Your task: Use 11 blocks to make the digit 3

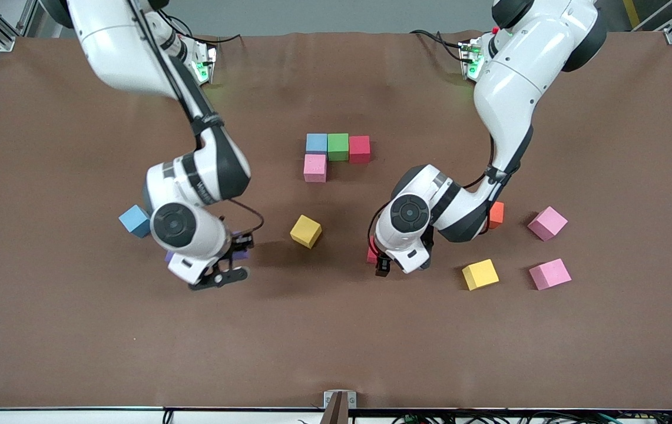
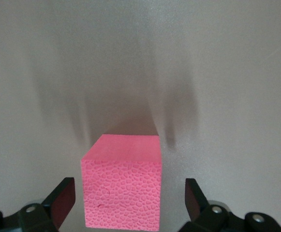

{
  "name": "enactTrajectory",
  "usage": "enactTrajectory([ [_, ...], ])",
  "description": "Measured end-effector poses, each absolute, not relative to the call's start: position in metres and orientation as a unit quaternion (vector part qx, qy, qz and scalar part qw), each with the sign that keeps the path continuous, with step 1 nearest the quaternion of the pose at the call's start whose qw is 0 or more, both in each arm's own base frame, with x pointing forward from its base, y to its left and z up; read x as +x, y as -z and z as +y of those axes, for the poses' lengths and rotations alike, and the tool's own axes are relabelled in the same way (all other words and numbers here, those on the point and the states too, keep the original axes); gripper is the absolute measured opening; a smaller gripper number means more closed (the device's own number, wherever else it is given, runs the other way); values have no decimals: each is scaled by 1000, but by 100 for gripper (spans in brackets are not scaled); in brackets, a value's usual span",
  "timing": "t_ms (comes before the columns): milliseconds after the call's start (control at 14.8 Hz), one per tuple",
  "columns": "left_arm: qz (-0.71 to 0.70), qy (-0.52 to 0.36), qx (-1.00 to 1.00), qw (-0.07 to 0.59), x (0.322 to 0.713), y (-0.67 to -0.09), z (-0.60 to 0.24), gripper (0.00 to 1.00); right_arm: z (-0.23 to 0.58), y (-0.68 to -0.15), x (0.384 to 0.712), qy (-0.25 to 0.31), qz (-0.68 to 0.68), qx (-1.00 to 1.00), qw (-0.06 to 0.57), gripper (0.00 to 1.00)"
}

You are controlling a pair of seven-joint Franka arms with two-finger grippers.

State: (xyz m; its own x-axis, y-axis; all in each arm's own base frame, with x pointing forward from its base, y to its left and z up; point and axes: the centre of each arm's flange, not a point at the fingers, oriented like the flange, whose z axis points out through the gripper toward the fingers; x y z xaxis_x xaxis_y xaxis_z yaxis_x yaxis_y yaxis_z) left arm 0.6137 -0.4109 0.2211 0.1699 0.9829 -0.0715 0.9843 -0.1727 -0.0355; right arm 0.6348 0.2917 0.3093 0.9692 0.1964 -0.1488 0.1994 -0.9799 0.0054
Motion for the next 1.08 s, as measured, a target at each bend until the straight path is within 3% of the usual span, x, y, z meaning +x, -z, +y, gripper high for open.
enactTrajectory([
  [541,643,39,765,9,613,-220,-411,100,387,-241,513,71,88,993,12,60],
  [811,642,40,765,6,612,-217,-411,100,419,-230,482,53,75,996,7,60],
  [1081,641,42,766,1,609,-212,-410,100,431,-225,473,51,56,997,-9,60],
])
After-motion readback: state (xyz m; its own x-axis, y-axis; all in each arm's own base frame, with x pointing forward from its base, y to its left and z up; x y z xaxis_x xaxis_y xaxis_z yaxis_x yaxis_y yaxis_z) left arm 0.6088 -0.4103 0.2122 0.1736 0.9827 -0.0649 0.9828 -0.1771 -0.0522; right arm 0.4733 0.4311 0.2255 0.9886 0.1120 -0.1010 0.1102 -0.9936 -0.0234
